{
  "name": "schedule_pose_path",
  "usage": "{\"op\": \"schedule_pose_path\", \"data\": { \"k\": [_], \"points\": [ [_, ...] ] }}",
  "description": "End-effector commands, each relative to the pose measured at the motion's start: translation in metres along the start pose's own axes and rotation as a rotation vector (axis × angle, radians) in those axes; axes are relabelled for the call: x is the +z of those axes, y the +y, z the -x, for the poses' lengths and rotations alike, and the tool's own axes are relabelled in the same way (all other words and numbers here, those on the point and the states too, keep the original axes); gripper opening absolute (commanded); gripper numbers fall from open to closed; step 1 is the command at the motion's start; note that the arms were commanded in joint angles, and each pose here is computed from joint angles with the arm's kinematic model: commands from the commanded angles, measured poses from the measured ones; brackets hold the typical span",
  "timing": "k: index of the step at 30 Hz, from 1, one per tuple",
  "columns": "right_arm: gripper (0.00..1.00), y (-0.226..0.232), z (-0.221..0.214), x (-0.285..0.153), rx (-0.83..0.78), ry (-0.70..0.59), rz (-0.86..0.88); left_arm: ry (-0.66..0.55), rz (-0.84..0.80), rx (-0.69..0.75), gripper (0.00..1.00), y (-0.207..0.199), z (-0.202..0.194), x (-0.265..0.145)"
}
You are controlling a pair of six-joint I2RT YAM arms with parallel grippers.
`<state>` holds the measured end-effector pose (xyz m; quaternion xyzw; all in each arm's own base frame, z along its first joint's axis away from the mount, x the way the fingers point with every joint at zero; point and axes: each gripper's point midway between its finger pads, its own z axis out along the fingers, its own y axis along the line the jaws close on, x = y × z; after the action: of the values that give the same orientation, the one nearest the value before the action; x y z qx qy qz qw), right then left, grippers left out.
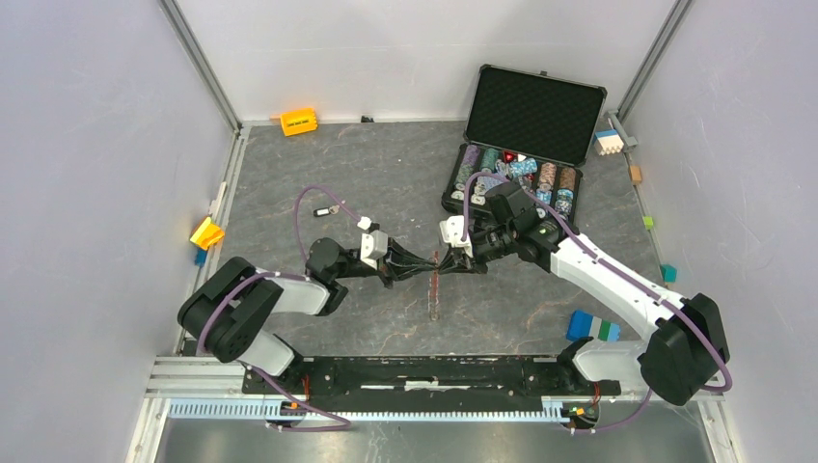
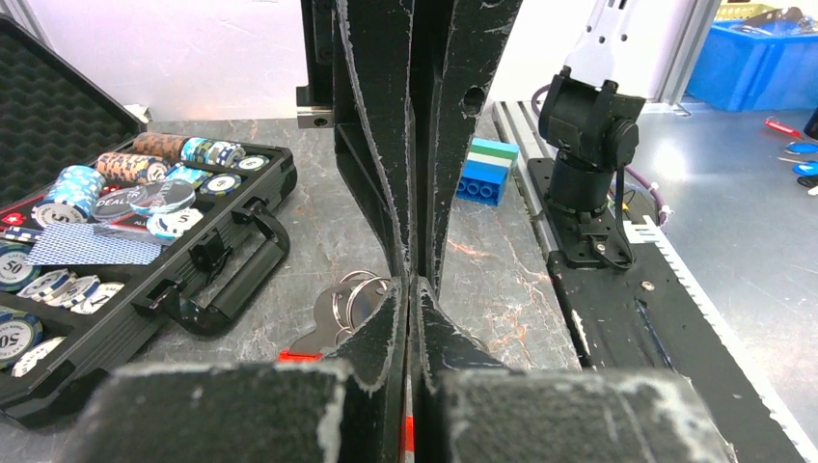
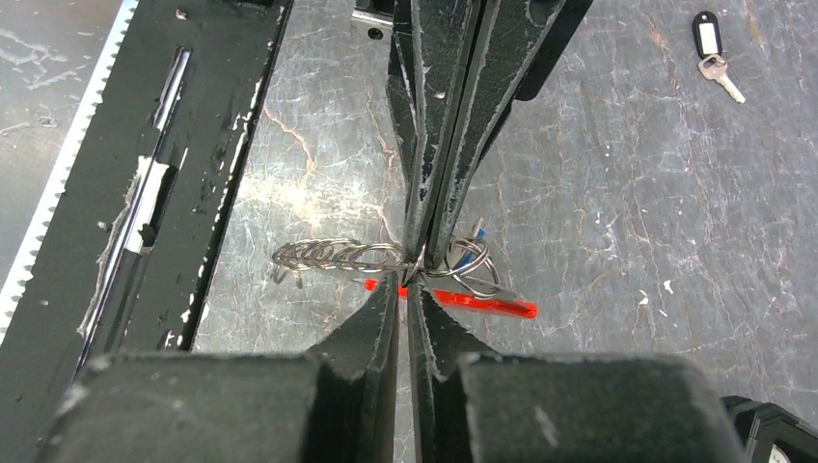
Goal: Put the keys on the keyring
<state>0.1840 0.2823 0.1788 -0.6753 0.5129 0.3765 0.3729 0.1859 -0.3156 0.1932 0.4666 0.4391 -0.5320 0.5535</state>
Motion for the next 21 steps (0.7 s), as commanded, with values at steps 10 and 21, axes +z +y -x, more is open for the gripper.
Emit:
{"op": "schedule_pose_path", "data": {
  "k": [10, 21],
  "points": [
    [0.05, -0.012, 0.039, -0.004, -0.059, -0.111, -0.056, -0.078, 0.042, 0.040, 0.02, 0.005, 0.015, 0.009],
    [0.00, -0.028, 0.030, -0.020, -0.090, -0.018, -0.194, -0.050, 0.073, 0.005, 0.09, 0.008, 0.000, 0.005]
  ]
}}
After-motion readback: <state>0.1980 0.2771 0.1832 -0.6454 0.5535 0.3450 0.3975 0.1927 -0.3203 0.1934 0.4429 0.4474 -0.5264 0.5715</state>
